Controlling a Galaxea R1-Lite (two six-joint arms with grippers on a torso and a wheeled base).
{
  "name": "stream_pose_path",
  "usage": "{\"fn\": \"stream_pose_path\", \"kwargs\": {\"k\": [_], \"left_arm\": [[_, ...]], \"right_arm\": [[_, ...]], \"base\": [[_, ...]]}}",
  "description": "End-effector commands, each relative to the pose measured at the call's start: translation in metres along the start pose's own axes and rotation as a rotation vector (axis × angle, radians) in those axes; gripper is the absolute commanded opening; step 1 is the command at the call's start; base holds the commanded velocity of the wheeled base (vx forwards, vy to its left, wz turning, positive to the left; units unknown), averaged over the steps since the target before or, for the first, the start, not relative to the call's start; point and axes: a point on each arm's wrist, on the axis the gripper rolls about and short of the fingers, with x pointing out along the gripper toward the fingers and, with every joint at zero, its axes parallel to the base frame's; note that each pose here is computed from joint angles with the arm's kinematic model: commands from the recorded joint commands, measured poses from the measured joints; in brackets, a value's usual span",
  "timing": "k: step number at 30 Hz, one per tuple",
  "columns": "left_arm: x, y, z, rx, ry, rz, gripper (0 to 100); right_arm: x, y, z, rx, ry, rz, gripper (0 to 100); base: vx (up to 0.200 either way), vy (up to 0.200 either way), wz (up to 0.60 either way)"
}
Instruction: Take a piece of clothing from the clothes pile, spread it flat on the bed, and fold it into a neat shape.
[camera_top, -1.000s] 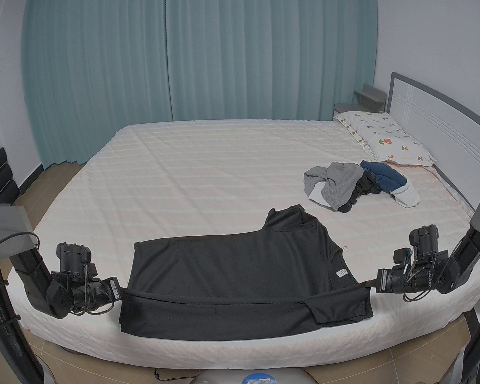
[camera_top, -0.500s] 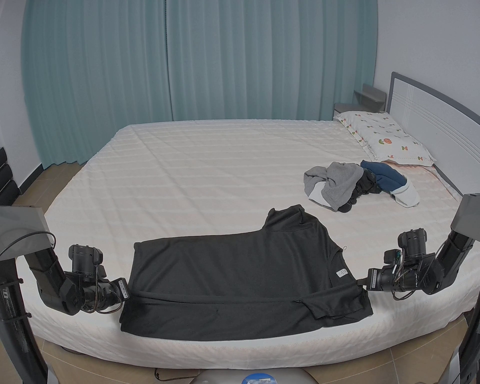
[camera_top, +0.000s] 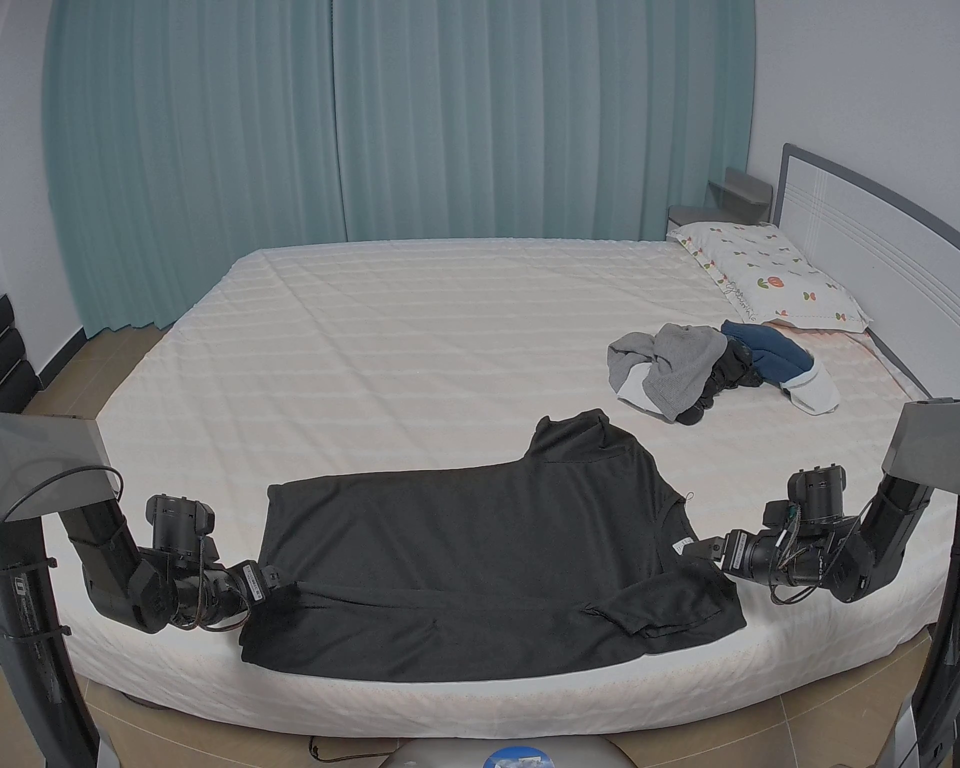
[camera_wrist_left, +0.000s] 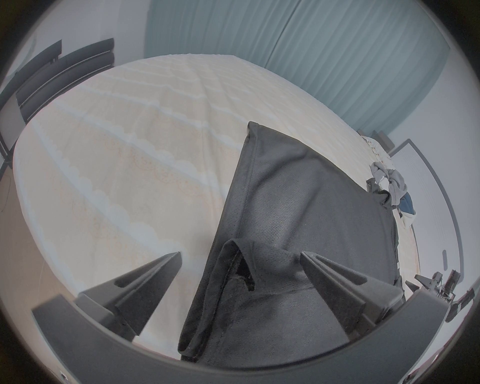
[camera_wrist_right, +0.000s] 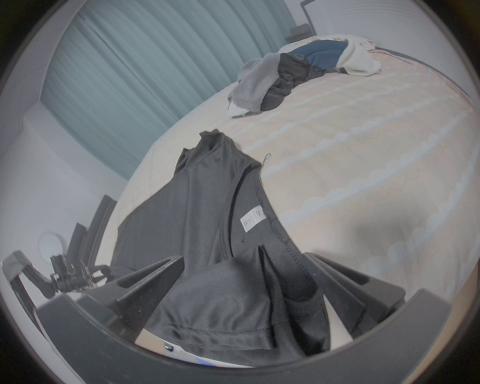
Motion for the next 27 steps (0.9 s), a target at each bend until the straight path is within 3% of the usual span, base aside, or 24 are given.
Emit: {"fn": "stream_pose_path", "kwargs": {"k": [1, 6, 14, 27], "left_arm": [[-0.001, 0.002, 0.003, -0.046, -0.013, 0.0, 100], [-0.017, 0.009, 0.014, -0.101, -0.046, -0.038, 100], [-0.029, 0.016, 0.014, -0.176, 0.015, -0.167, 100], [-0.024, 0.017, 0.011, -0.244, 0.064, -0.202, 100]], "right_arm": [[-0.025, 0.012, 0.007, 0.068, -0.053, 0.027, 100], [-0.052, 0.027, -0.009, 0.185, -0.022, 0.048, 100], [-0.052, 0.061, -0.047, 0.373, 0.066, 0.027, 100], [-0.018, 0.065, -0.061, 0.465, 0.09, -0.048, 100]], "base": [[0.0, 0.0, 0.0], [0.0, 0.0, 0.0], [0.0, 0.0, 0.0], [0.0, 0.0, 0.0]]}}
